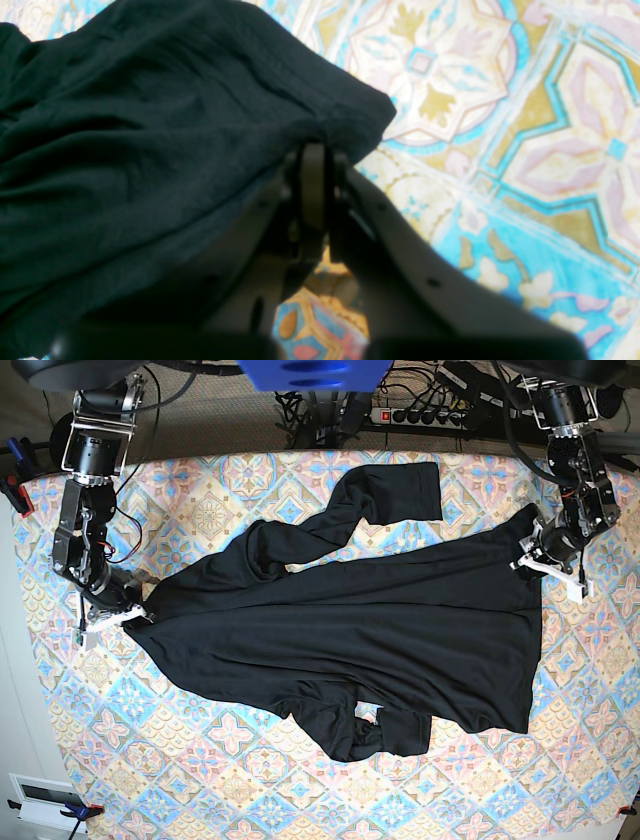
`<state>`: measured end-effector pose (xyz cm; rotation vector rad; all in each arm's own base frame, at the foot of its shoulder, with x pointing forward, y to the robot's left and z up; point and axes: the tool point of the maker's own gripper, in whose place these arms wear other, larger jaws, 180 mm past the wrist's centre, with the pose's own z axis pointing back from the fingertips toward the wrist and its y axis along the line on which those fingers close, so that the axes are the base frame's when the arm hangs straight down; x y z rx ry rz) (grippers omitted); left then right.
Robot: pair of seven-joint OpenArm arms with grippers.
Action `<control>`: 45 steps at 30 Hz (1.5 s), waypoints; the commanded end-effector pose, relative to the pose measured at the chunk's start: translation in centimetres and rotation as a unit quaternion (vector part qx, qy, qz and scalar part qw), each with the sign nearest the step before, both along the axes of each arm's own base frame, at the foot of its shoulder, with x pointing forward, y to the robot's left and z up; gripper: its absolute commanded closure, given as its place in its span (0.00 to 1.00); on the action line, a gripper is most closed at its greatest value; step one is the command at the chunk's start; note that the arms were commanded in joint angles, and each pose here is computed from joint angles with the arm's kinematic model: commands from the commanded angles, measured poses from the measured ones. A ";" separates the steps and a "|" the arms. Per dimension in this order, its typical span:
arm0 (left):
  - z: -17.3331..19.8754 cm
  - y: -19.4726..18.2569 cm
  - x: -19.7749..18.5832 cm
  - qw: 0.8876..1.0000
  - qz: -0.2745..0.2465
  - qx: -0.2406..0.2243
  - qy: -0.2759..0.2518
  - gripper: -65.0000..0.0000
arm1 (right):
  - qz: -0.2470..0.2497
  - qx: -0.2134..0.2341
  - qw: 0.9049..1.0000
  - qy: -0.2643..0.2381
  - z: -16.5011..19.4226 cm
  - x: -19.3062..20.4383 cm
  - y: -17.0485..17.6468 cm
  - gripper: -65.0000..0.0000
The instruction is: Layout the t-shirt on the table in an organized manner, then fold the t-shirt properly
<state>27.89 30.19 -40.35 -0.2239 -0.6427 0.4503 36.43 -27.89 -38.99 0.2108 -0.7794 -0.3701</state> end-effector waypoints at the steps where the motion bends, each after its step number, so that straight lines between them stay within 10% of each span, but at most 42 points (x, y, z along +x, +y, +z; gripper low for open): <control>1: 0.8 1.0 0.9 1.000 0.009 0.007 -0.013 0.74 | -0.001 -0.011 0.999 -0.031 2.1 1.3 -0.8 0.99; 9: 0.0 1.3 0.8 1.000 0.018 0.000 -0.005 0.68 | -0.001 -0.011 0.999 -0.032 2.2 1.3 -0.8 0.99; 15: 0.9 0.0 1.4 1.000 -0.007 0.003 -0.018 1.00 | -0.001 -0.010 1.000 -0.030 2.0 1.3 -0.8 0.99; 30: 3.4 -1.0 1.1 0.998 -0.033 0.031 -0.050 1.00 | -0.003 -0.010 1.000 -0.029 1.9 1.3 -0.9 0.99; 45: 0.7 2.1 1.7 0.999 0.011 0.036 -0.019 0.57 | -0.002 -0.010 1.000 -0.028 1.9 1.2 -0.8 0.99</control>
